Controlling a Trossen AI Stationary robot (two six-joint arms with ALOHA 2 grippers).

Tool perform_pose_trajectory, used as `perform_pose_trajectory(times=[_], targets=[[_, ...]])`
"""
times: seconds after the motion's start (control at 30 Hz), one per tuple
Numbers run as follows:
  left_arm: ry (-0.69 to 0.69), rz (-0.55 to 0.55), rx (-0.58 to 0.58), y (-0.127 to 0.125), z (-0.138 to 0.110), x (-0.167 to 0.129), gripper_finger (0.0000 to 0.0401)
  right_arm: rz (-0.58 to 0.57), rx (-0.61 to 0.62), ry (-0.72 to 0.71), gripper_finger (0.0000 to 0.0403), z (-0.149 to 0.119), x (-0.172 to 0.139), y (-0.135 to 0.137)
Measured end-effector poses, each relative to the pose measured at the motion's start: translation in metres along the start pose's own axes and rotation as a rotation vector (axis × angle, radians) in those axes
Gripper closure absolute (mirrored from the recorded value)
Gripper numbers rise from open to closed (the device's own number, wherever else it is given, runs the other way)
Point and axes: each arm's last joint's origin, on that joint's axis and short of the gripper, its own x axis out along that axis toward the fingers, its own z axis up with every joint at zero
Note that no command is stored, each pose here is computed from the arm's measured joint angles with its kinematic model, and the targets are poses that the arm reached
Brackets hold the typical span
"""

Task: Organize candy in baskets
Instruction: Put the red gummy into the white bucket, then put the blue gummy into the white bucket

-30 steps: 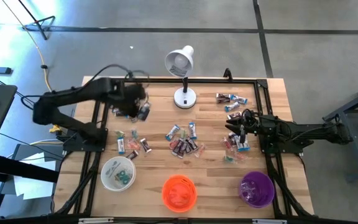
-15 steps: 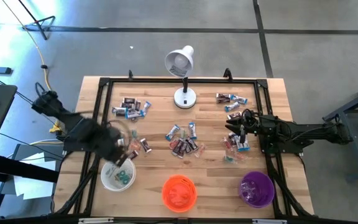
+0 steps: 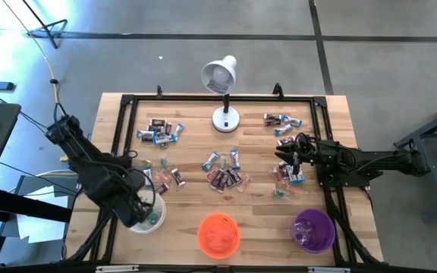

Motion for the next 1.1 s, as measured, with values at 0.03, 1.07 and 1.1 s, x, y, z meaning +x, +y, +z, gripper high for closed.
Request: perform_pose_trajectory(times=[0.03,1.07,1.1], targets=[[-0.003,0.011,0.017,-0.004,-0.001,0.003,0.0400,0.000,0.000,0.000,0.0251,0.000,0.000,0.000],[-0.016,0.026,0.079,-0.027,-0.005,0.047,0.0396,-0.001,0.000,0.000,0.0251,0.000,0.000,0.000],[-0.030,0.029,0.075,-0.027,-0.003,0.048,0.0397,-0.001,0.000,0.000,0.0251,0.000,0.000,0.000]])
